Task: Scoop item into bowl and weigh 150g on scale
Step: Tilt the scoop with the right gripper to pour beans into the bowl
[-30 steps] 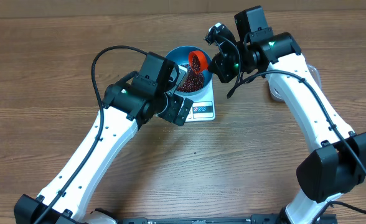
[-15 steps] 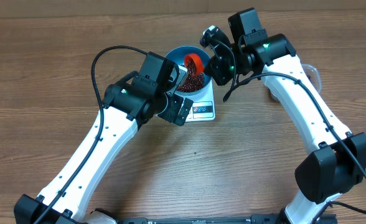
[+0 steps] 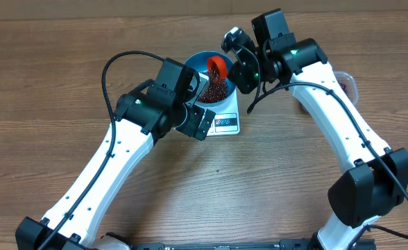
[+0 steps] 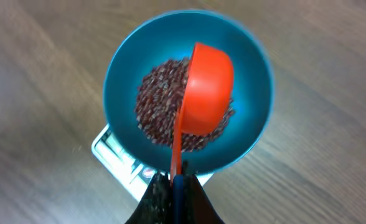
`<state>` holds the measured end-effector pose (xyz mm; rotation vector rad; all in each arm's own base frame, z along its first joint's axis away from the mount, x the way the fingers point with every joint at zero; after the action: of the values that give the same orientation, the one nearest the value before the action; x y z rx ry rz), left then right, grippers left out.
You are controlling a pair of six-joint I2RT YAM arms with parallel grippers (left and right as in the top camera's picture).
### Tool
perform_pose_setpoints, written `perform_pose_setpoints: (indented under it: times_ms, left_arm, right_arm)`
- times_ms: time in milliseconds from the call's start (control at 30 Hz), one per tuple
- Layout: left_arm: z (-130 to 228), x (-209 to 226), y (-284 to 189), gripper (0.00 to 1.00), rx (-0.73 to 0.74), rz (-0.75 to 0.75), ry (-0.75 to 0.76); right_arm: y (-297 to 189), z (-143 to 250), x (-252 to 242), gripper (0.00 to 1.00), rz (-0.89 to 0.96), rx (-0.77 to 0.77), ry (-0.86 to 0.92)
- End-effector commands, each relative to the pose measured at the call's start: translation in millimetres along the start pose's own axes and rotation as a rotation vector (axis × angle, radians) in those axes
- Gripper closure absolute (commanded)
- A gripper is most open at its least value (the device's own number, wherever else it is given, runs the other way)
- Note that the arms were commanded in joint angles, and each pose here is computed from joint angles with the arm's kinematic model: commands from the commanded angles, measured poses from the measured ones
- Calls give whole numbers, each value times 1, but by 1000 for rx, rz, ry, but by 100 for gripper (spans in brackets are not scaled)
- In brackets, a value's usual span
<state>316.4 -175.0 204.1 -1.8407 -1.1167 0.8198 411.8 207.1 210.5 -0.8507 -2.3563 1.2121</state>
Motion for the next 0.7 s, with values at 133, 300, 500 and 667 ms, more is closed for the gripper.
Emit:
perform_pose_setpoints:
  times_ms: [133, 300, 500, 667]
  left_arm:
    - [-2, 0, -7, 0, -23, 7, -9]
    - [-2, 0, -7, 0, -23, 7, -9]
    - [-2, 0, -7, 0, -23, 7, -9]
    - [-2, 0, -7, 0, -23, 7, -9]
  right_arm:
    - [-6, -8, 5, 96, -2, -16, -101]
    - [-6, -12, 3, 96, 3, -33, -62]
    - [-6, -11, 4, 96, -1, -30, -63]
    - [-3, -3, 12, 96, 11, 27, -190]
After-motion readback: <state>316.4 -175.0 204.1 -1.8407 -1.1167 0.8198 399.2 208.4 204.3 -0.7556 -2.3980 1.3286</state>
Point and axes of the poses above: each gripper's point midway between its finger pads, its own y axis out along the fingers, its own x axis along the line the jaws close on, z = x × y, the point moved 2 cm from there along -y, back along the fingers, and after that the axes turned 5 degrees about -y, right-handed, at the moved point
